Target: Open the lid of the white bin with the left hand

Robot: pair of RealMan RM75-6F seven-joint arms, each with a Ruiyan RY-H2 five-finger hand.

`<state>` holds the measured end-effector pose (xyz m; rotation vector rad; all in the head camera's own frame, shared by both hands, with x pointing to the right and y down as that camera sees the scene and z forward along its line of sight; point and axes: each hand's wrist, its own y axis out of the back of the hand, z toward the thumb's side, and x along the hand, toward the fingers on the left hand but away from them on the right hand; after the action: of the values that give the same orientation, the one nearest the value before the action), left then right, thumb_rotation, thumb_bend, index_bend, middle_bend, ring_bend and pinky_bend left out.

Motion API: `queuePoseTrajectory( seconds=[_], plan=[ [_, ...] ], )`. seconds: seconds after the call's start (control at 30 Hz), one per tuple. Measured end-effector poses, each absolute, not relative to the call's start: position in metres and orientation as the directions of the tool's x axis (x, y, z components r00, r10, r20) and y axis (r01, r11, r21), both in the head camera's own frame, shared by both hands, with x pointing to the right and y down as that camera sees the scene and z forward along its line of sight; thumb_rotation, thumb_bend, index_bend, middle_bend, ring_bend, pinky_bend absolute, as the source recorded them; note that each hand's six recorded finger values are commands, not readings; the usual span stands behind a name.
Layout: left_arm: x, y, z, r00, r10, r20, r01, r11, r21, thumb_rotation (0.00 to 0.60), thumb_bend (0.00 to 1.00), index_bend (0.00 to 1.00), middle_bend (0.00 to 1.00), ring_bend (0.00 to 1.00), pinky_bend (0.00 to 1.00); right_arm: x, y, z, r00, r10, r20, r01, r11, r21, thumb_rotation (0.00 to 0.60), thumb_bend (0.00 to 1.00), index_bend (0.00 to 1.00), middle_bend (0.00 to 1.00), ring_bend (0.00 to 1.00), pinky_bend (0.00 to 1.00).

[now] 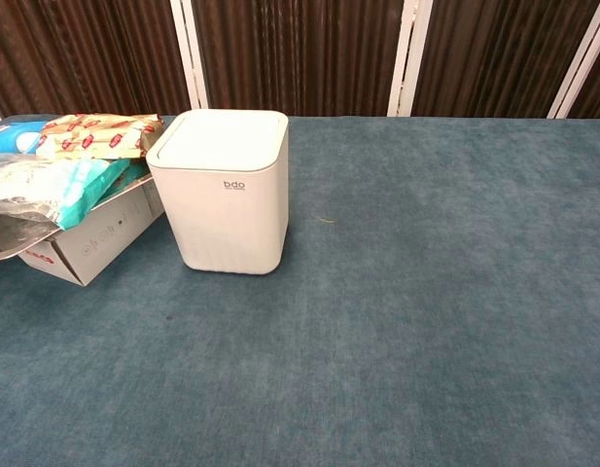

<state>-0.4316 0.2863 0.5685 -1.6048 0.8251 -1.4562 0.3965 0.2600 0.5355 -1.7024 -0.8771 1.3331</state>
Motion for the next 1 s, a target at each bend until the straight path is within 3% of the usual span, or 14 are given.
queuePoseTrajectory(
  seconds=[0.17,0.2,0.23,0.3,0.33,0.4,0.43,0.5,0.6,0.7,1.0],
  plan=[
    [-0.429,0.285,0.570,0.115,-0.878,0.464,0.030,-0.464,-0.885,0.600,0.42,0.00,0.00,0.00,0.09,0.397,0.260,0.534,0.209,0.877,-0.432,0.052,-0.451,-0.891,0.600,0.08,0.00,0.00,0.00,0.00],
    [-0.427,0.284,0.570,0.119,-0.883,0.454,0.022,-0.455,-0.890,0.600,0.42,0.00,0.00,0.00,0.13,0.398,0.261,0.534,0.207,0.877,-0.433,0.054,-0.452,-0.890,0.600,0.08,0.00,0.00,0.00,0.00],
    [-0.425,0.282,0.569,0.124,-0.889,0.442,0.014,-0.443,-0.896,0.600,0.42,0.00,0.06,0.06,0.24,0.398,0.260,0.534,0.205,0.879,-0.431,0.055,-0.450,-0.891,0.600,0.08,0.00,0.00,0.00,0.00],
    [-0.418,0.277,0.568,0.144,-0.908,0.394,-0.002,-0.399,-0.917,0.600,0.43,0.00,0.36,0.32,0.55,0.399,0.260,0.533,0.199,0.883,-0.426,0.057,-0.444,-0.894,0.600,0.08,0.00,0.00,0.00,0.00],
    [-0.414,0.274,0.567,0.155,-0.916,0.369,-0.012,-0.376,-0.927,0.600,0.44,0.00,0.56,0.51,0.74,0.399,0.260,0.533,0.197,0.883,-0.426,0.056,-0.444,-0.894,0.600,0.08,0.00,0.00,0.00,0.00],
    [-0.402,0.269,0.568,0.179,-0.927,0.329,-0.054,-0.343,-0.938,0.600,0.44,0.00,0.82,0.75,0.95,0.398,0.260,0.535,0.196,0.881,-0.430,0.050,-0.447,-0.893,0.600,0.08,0.00,0.00,0.00,0.00],
    [-0.397,0.268,0.569,0.188,-0.926,0.327,-0.074,-0.346,-0.935,0.600,0.44,0.00,0.90,0.83,0.98,0.398,0.260,0.536,0.196,0.880,-0.432,0.047,-0.448,-0.893,0.600,0.08,0.00,0.00,0.00,0.00],
    [-0.385,0.263,0.573,0.218,-0.911,0.351,-0.113,-0.381,-0.918,0.600,0.45,0.00,0.98,0.92,1.00,0.396,0.261,0.537,0.197,0.878,-0.436,0.041,-0.451,-0.891,0.600,0.08,0.00,0.00,0.00,0.00],
    [-0.362,0.255,0.582,0.269,-0.869,0.416,-0.164,-0.467,-0.869,0.600,0.45,0.00,1.00,0.99,1.00,0.395,0.261,0.539,0.199,0.875,-0.441,0.034,-0.456,-0.889,0.600,0.08,0.00,0.00,0.00,0.00],
    [-0.333,0.242,0.591,0.293,-0.832,0.471,-0.214,-0.537,-0.816,0.600,0.46,0.00,1.00,1.00,1.00,0.394,0.261,0.540,0.199,0.873,-0.445,0.033,-0.460,-0.887,0.600,0.08,0.00,0.00,0.00,0.00],
    [-0.275,0.196,0.609,0.276,-0.788,0.551,-0.215,-0.609,-0.764,0.600,0.46,0.00,1.00,1.00,1.00,0.398,0.258,0.537,0.195,0.878,-0.438,0.051,-0.454,-0.889,0.600,0.08,0.00,0.00,0.00,0.00]
  ],
)
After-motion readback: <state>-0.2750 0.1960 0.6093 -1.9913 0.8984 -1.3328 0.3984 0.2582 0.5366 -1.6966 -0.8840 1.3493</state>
